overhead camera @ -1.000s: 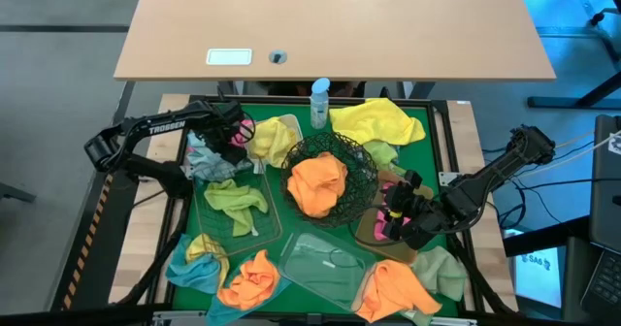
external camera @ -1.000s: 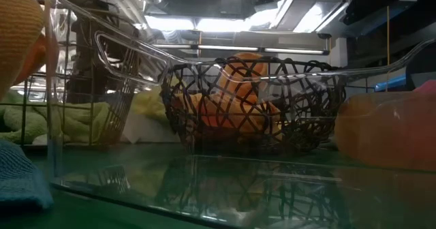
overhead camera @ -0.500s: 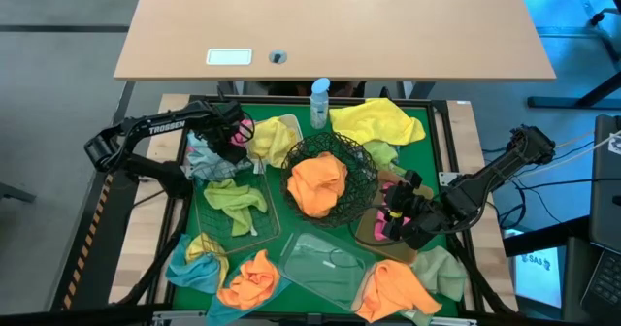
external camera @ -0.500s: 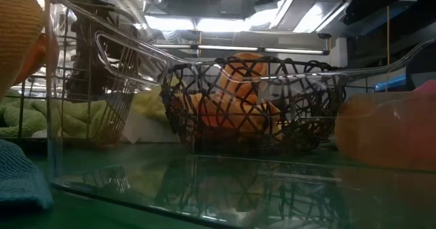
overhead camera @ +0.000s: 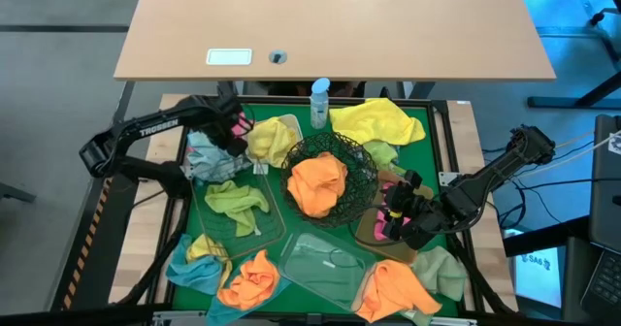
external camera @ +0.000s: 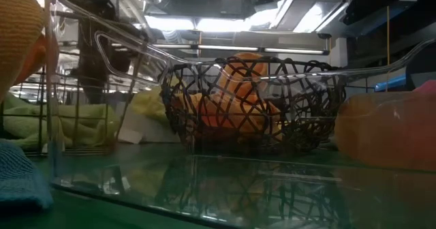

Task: Sort microfiber towel by color & place in baskets
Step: Put the top light blue towel into the transparent bin

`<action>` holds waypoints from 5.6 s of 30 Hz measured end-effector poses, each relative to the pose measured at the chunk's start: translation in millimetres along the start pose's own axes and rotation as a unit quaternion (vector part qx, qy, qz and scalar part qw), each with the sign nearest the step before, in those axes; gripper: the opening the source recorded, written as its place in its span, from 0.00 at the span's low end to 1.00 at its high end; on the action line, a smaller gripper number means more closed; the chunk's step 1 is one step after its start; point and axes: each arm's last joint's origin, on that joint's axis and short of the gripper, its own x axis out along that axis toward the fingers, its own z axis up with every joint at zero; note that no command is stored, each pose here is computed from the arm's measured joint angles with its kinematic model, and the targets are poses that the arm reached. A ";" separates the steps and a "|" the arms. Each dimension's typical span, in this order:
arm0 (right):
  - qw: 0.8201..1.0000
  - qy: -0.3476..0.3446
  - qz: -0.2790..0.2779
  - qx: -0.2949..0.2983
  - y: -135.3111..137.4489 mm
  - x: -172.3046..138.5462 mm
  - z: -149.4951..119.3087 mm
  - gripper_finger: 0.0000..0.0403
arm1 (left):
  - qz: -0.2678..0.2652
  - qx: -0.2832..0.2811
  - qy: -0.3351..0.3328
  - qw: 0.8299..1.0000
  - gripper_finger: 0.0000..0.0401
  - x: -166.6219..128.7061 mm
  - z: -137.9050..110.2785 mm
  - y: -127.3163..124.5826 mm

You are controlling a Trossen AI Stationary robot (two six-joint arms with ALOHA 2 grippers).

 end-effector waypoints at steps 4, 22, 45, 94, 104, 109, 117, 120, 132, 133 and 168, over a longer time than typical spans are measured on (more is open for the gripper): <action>1.000 0.000 0.000 0.000 -0.1 0.0 0.0 0.50 | -0.008 0.009 0.010 1.000 0.00 -3.3 -3.4 0.3; 1.000 0.011 0.008 -0.001 0.4 0.0 -0.7 0.50 | 0.063 -0.007 0.068 0.996 0.29 10.7 -10.4 8.9; 1.000 0.011 0.008 -0.003 0.3 0.0 -0.7 0.50 | 0.008 -0.033 0.048 0.998 0.34 43.8 -13.5 6.5; 1.000 0.010 0.008 -0.002 0.3 0.0 -0.7 0.50 | -0.016 -0.076 -0.058 0.995 0.00 5.4 -27.5 10.6; 1.000 0.010 0.008 -0.002 0.3 0.0 -0.6 0.50 | -0.054 -0.076 -0.161 0.983 0.00 -21.3 -36.4 12.7; 1.000 0.010 0.008 -0.002 0.3 0.0 -0.6 0.50 | -0.066 -0.073 -0.168 0.981 0.00 -26.8 -42.4 13.5; 1.000 0.010 0.008 -0.002 0.4 0.0 -0.7 0.50 | 0.001 -0.094 -0.162 0.982 0.06 -20.1 -37.8 16.3; 1.000 0.010 0.008 -0.002 0.3 0.0 -0.7 0.50 | 0.007 -0.096 -0.143 0.985 0.15 -13.5 -33.5 15.2; 1.000 0.010 0.008 -0.003 0.3 0.0 -0.7 0.50 | 0.097 -0.097 -0.051 0.989 0.35 24.5 -13.6 16.9; 1.000 0.010 0.008 -0.003 0.3 0.0 -0.7 0.50 | 0.101 -0.098 -0.042 0.989 0.35 27.6 -12.4 17.6; 1.000 0.010 0.008 -0.003 0.3 0.0 -0.7 0.50 | -0.043 -0.151 0.029 0.987 0.31 56.0 5.3 26.4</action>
